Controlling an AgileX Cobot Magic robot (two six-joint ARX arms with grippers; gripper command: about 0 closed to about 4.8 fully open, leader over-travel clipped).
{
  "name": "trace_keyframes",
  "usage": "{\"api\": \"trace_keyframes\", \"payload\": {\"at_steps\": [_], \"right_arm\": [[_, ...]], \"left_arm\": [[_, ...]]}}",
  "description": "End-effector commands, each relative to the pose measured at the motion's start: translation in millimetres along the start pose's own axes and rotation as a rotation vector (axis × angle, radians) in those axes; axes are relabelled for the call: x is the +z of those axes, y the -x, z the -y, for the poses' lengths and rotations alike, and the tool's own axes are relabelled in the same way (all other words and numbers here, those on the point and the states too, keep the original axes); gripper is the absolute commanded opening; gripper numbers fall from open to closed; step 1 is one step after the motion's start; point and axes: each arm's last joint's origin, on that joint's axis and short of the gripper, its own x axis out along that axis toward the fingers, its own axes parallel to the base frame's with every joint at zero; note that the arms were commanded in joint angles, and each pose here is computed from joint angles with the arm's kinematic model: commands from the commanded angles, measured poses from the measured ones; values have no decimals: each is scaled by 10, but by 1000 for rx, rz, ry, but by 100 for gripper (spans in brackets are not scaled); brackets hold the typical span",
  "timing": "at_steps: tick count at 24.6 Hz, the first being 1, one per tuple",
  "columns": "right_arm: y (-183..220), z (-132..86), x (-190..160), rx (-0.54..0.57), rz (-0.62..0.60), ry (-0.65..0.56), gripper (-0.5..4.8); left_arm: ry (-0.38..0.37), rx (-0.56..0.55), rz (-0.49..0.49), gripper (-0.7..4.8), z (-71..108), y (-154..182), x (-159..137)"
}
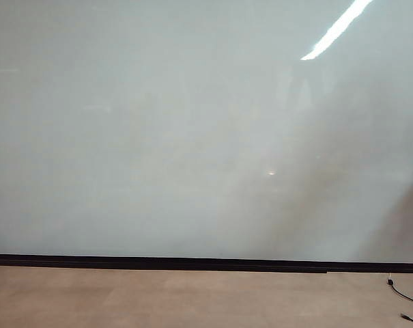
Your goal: Pick up the pen on the shelf to the right of the whiteboard and write the letter A.
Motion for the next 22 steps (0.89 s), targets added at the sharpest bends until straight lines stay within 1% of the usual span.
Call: {"api": "trace_keyframes", "payload": {"at_steps": [1,5,22], "right_arm": [[1,2,43,29,19,13,271],[4,-3,42,51,17,12,271],[26,34,110,31,36,27,269]], "left_arm": [[-4,-5,9,-4,2,3,16],[-5,-5,9,-5,2,3,16],[-4,-5,9,-4,2,3,16]]}}
